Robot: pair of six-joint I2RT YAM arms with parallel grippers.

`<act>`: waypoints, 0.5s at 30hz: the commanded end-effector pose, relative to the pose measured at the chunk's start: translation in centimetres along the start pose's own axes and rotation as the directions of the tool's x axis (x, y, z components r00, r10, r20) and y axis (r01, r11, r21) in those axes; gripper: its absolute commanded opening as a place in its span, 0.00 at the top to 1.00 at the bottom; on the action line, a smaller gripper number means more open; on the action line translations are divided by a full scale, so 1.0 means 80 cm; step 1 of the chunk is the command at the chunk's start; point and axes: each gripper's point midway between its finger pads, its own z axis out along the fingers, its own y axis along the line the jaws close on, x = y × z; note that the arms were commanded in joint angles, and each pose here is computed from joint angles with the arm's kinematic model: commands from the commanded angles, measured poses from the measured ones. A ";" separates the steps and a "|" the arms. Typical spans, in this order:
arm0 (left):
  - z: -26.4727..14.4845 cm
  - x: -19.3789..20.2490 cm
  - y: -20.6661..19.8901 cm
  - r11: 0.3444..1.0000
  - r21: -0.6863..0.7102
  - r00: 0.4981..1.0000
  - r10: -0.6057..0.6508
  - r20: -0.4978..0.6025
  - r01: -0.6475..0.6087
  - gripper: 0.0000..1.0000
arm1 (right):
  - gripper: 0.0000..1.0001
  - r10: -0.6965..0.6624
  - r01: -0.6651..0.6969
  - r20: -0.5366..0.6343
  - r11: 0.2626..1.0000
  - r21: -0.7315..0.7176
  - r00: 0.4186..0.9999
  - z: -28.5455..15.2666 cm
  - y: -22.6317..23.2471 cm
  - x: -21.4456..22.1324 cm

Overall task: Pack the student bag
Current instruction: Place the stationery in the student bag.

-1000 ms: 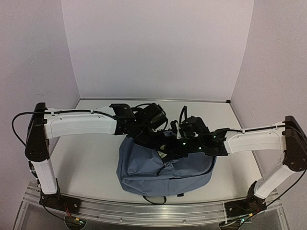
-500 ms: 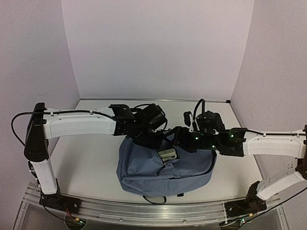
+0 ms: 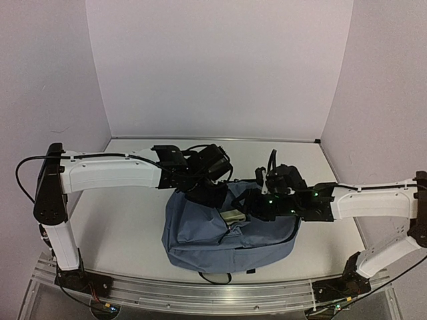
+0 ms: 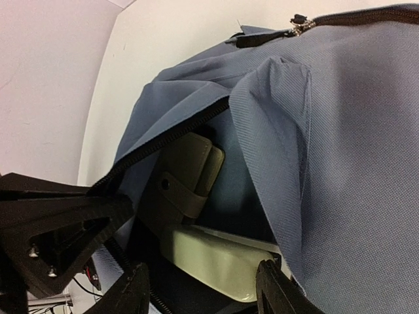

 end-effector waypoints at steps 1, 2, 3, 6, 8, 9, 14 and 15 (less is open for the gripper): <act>-0.030 -0.025 -0.004 1.000 0.015 0.998 -0.007 0.070 0.006 1.00 | 0.51 -0.007 0.007 -0.006 0.998 0.059 1.000 0.013 -0.011 0.006; -0.030 -0.025 -0.004 1.000 0.011 0.998 -0.005 0.069 0.005 1.00 | 0.52 -0.009 0.009 -0.011 0.998 0.062 1.000 0.014 -0.011 0.008; -0.029 -0.025 -0.004 1.000 0.008 0.998 -0.003 0.068 0.003 1.00 | 0.53 -0.008 0.009 -0.012 0.998 0.065 1.000 0.014 -0.011 0.008; -0.028 -0.025 -0.004 1.000 0.005 0.998 0.000 0.065 0.000 1.00 | 0.53 -0.003 0.004 -0.001 0.996 0.084 1.000 0.012 -0.016 0.009; -0.028 -0.026 -0.004 1.000 0.006 0.998 0.000 0.067 0.000 1.00 | 0.52 -0.004 0.004 0.002 0.995 0.099 1.000 0.010 -0.021 0.009; -0.028 -0.026 -0.004 1.000 0.007 0.998 0.000 0.068 -0.001 1.00 | 0.52 -0.004 0.004 0.000 0.995 0.103 1.000 0.010 -0.023 0.010; -0.028 -0.027 -0.004 1.000 0.003 0.997 0.005 0.072 -0.006 1.00 | 0.63 -0.006 0.007 -0.015 0.994 0.106 1.000 0.012 -0.024 0.014; -0.027 -0.026 -0.002 1.000 -0.001 0.997 0.007 0.070 -0.007 1.00 | 0.64 -0.006 0.008 -0.018 0.994 0.104 1.000 0.013 -0.023 0.015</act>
